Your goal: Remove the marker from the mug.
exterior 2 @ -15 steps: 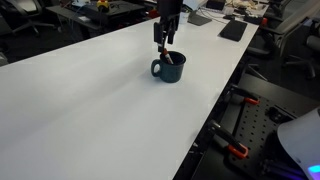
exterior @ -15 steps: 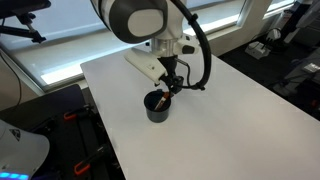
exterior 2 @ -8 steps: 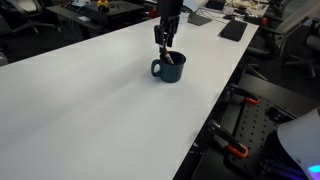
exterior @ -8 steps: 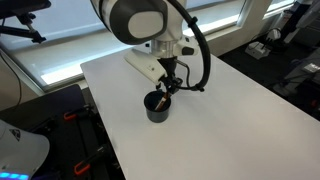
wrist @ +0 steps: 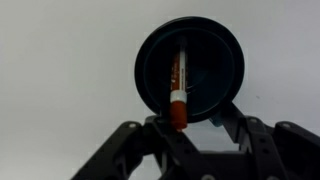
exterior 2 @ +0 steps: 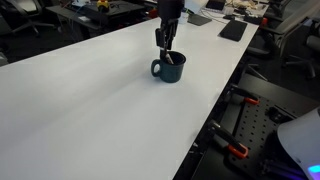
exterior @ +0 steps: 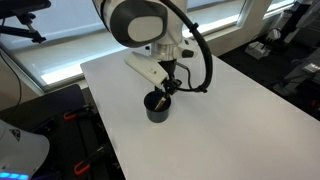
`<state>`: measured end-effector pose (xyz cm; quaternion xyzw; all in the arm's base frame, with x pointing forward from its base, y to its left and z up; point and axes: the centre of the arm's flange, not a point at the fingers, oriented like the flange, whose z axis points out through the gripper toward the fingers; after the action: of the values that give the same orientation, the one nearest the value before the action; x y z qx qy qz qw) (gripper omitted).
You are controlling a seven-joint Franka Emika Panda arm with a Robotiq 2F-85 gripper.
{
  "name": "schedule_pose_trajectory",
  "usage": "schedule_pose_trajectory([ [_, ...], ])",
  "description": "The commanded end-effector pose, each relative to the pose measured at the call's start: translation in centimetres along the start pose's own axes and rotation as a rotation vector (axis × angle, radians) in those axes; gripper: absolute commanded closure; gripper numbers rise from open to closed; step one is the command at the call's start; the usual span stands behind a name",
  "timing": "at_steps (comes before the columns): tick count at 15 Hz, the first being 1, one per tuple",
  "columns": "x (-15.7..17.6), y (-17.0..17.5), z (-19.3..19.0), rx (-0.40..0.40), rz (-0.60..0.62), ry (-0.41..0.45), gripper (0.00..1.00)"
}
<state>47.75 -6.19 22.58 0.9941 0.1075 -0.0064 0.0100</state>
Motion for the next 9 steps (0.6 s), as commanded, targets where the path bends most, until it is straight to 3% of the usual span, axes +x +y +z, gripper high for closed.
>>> schedule_pose_trajectory([
  [1, 0.54, 0.29, 0.48, 0.023, -0.016, 0.006, 0.48],
  [4, 0.79, 0.43, 0.52, 0.032, -0.007, 0.005, 0.55],
  [5, 0.87, 0.46, 0.52, 0.035, -0.005, 0.004, 0.74],
  [6, 0.92, 0.48, 0.52, 0.037, -0.006, 0.005, 0.76],
  [9, 0.88, 0.46, 0.43, 0.043, -0.006, 0.008, 1.00],
])
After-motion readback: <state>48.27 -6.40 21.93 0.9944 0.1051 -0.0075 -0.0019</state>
